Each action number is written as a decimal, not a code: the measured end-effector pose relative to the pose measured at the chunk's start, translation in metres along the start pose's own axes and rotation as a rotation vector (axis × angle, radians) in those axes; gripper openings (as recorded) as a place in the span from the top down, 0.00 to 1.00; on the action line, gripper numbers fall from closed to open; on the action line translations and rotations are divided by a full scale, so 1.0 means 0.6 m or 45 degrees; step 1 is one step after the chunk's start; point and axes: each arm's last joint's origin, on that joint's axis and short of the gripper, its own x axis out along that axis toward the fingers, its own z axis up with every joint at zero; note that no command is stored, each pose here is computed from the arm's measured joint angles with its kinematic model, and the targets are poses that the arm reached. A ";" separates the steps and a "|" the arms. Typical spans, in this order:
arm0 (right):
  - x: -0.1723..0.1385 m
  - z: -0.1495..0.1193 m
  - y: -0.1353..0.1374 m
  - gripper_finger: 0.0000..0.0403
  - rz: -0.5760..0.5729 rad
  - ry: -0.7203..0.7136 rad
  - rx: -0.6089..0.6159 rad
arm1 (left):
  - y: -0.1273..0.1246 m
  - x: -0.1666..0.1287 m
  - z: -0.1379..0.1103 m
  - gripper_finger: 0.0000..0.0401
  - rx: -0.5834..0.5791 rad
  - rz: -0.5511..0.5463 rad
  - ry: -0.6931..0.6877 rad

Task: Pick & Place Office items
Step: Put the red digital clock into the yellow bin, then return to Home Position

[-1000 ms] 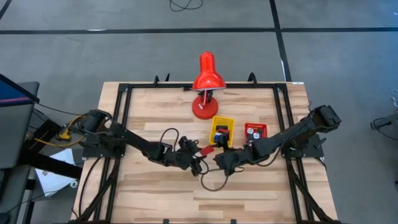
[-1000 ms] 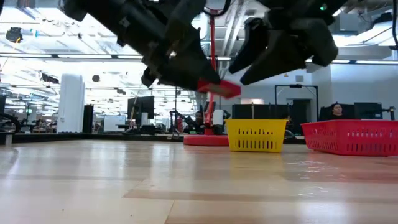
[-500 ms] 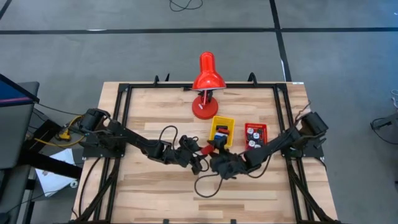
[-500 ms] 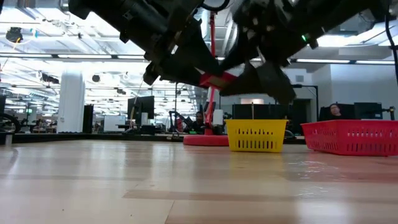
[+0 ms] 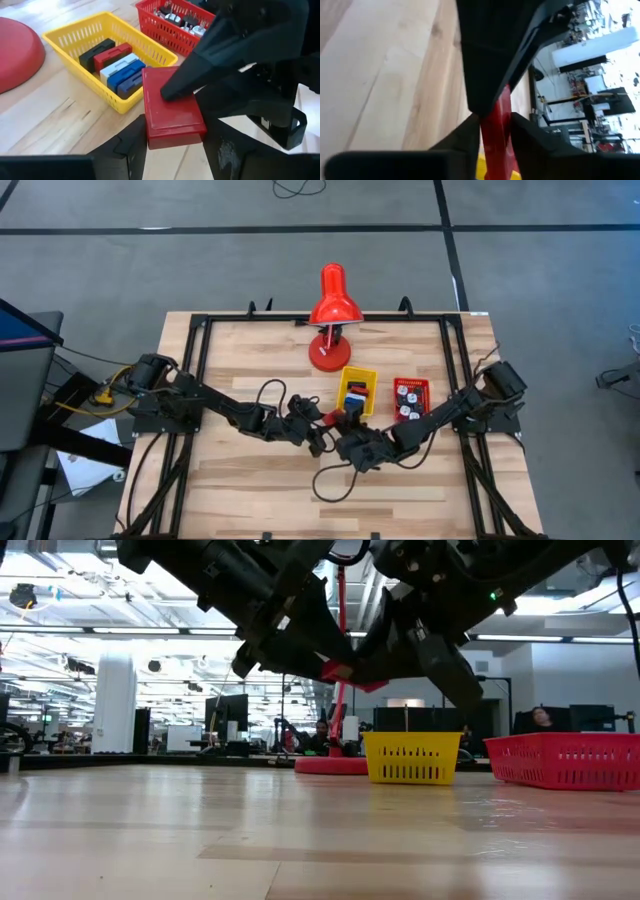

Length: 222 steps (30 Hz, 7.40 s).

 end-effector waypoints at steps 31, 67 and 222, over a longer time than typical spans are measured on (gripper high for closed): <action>0.024 -0.101 -0.161 0.90 0.533 0.345 0.632 | 0.082 -0.012 -0.038 0.26 0.325 0.076 -0.199; 0.159 -0.229 -0.205 0.89 0.726 0.577 0.592 | 0.206 -0.059 -0.019 0.26 0.337 -0.010 -0.333; -0.137 -0.429 -0.153 0.74 0.050 -0.675 1.246 | 0.375 -0.284 -0.078 0.26 0.087 -0.057 -0.800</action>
